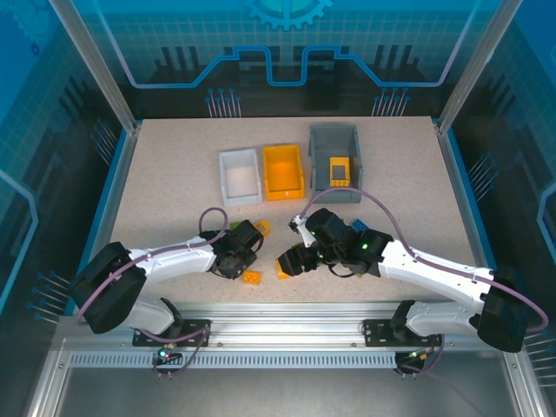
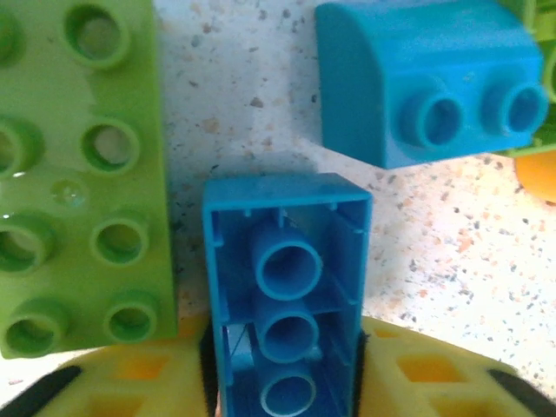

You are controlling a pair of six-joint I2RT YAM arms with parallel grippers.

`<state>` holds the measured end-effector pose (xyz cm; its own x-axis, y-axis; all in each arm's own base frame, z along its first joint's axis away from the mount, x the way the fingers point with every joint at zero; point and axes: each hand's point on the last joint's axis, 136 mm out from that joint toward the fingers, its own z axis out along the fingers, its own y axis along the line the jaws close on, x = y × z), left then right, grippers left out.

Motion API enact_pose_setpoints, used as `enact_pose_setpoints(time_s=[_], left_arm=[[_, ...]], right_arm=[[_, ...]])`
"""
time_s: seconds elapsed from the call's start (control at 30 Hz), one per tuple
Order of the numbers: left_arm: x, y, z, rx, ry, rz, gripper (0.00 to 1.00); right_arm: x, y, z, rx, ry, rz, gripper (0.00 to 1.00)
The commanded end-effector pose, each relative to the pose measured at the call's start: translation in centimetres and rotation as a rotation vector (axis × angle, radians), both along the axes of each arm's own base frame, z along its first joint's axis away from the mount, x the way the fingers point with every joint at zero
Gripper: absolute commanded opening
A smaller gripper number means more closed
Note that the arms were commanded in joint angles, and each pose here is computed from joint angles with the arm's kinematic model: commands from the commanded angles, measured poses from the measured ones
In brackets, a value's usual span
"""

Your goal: Sort the legos into containers by color

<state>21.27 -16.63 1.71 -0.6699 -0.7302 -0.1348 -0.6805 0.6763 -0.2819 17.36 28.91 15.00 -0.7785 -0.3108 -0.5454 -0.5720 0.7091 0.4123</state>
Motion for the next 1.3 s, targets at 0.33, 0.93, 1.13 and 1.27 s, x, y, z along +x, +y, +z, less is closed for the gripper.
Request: enact_pose_setpoints(time_s=[0.33, 0.93, 1.13, 1.27], left_arm=[[5.7, -1.2, 11.1, 0.084, -0.275, -0.215, 0.22], [24.2, 3.4, 9.9, 0.148, -0.164, -0.438, 0.27], [26.1, 3.3, 7.2, 0.115, -0.13, -0.479, 0.43], [25.5, 3.6, 7.8, 0.119, -0.138, -0.471, 0.53]], right_arm=[[3.2, -1.4, 5.2, 0.127, -0.198, -0.184, 0.68], [13.3, 1.8, 8.8, 0.192, -0.241, -0.366, 0.68], [13.1, 1.6, 7.5, 0.169, -0.203, -0.379, 0.69], [12.7, 0.7, 6.2, 0.116, -0.184, -0.39, 0.7]])
